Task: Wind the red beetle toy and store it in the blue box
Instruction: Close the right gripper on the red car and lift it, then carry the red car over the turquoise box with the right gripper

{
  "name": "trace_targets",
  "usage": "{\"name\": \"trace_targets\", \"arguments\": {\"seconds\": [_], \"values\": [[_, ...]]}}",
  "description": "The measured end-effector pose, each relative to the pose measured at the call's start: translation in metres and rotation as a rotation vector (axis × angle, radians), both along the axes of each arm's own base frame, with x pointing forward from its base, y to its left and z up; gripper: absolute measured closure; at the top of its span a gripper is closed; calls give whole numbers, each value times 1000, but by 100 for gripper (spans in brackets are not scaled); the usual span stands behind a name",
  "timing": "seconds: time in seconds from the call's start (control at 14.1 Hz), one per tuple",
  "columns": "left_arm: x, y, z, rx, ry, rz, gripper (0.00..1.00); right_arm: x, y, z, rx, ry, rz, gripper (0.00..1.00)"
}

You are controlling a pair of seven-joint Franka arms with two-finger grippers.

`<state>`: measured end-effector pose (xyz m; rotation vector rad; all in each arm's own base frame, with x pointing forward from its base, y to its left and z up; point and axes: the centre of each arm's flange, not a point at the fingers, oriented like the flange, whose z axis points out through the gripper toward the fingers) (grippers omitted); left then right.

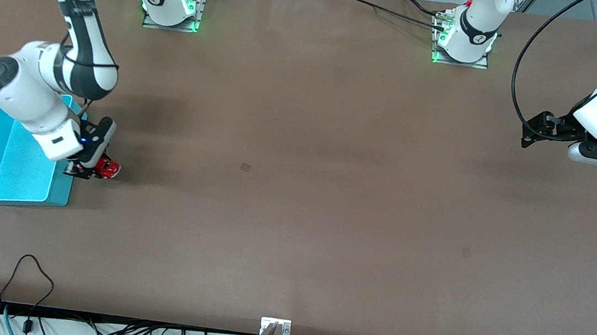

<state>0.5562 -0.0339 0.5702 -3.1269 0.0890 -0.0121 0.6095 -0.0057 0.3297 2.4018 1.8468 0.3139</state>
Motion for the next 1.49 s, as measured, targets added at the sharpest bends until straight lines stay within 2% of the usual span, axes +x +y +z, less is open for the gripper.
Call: {"name": "trace_targets", "arguments": {"seconds": [0.21, 0.5, 0.71, 0.92, 1.13, 1.35, 1.49], "values": [[0, 0, 0, 0, 0, -1, 0, -1, -41, 15, 51, -15, -281, 52], [0, 0, 0, 0, 0, -1, 0, -3, -93, 19, 104, -18, -594, 52], [0, 0, 0, 0, 0, -1, 0, -15, -135, 10, 141, 40, -846, 52], [0, 0, 0, 0, 0, -1, 0, -22, -169, -9, 157, 71, -1031, 52], [0, -1, 0, 0, 0, -1, 0, -18, -203, -30, 158, 91, -1159, 52], [0, 0, 0, 0, 0, -1, 0, -7, -228, -55, 136, 103, -1198, 52], [0, -1, 0, 0, 0, -1, 0, -3, -230, -76, 122, 129, -1207, 52]]}}
